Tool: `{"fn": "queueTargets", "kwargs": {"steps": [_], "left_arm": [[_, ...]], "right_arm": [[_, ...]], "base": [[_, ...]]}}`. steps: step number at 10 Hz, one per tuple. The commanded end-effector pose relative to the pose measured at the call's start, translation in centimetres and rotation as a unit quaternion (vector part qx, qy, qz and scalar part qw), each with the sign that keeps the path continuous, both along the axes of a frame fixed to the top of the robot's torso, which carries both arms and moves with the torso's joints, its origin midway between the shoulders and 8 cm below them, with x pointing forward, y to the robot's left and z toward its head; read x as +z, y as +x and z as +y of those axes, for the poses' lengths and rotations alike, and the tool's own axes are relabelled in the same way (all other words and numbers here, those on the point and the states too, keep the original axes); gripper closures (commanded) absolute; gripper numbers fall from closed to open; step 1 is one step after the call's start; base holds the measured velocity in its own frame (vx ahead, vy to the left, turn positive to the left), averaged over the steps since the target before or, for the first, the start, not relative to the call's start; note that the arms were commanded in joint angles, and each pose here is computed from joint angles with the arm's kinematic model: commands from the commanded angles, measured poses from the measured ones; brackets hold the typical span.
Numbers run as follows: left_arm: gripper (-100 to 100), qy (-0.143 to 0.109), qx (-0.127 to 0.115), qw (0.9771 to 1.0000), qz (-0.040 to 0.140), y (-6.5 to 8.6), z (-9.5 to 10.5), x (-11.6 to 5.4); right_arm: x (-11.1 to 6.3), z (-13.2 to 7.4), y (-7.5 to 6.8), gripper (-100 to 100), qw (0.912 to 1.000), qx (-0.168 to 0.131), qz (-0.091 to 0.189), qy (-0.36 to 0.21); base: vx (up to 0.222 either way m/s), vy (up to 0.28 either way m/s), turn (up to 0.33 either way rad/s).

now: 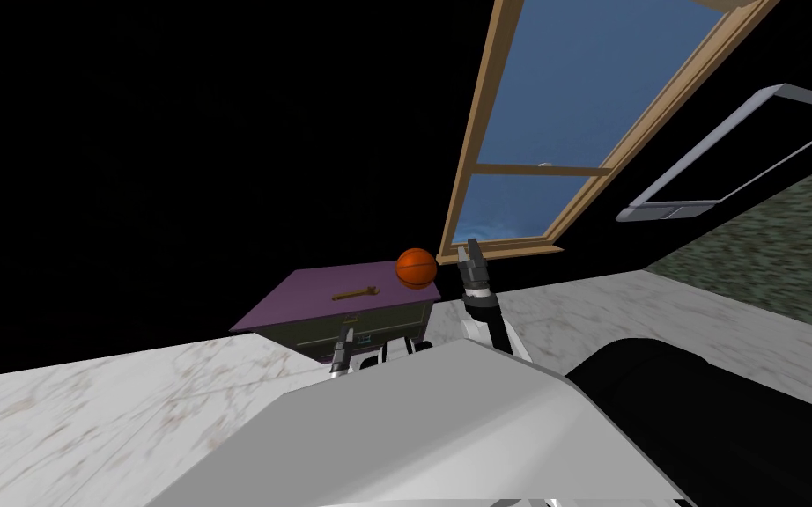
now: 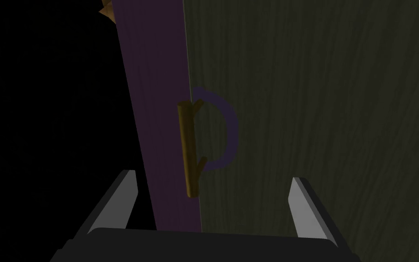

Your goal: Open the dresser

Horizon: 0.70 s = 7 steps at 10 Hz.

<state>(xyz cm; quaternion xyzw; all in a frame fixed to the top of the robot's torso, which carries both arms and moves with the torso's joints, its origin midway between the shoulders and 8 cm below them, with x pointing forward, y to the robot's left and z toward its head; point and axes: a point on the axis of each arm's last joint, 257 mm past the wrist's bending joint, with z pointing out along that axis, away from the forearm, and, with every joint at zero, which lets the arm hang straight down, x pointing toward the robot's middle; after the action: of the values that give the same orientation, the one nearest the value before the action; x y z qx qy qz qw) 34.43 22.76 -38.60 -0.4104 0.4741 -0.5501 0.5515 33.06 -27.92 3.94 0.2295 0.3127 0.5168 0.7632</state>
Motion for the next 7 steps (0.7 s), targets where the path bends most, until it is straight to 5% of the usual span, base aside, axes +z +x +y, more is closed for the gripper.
{"fn": "queueTargets", "kwargs": {"steps": [1,7], "left_arm": [[-100,0.023,-0.001,0.9996,0.014,0.1,1.8,-0.7],[-100,0.032,-0.005,0.9995,0.002,3.0,2.0,0.8]], "right_arm": [[0.0,0.0,0.0,0,1.0000,0.000,0.000,0.000],[0.0,0.0,0.0,0,1.0000,0.000,0.000,0.000]], "base": [[-0.024,0.002,0.000],[-0.034,0.005,0.009]]}}
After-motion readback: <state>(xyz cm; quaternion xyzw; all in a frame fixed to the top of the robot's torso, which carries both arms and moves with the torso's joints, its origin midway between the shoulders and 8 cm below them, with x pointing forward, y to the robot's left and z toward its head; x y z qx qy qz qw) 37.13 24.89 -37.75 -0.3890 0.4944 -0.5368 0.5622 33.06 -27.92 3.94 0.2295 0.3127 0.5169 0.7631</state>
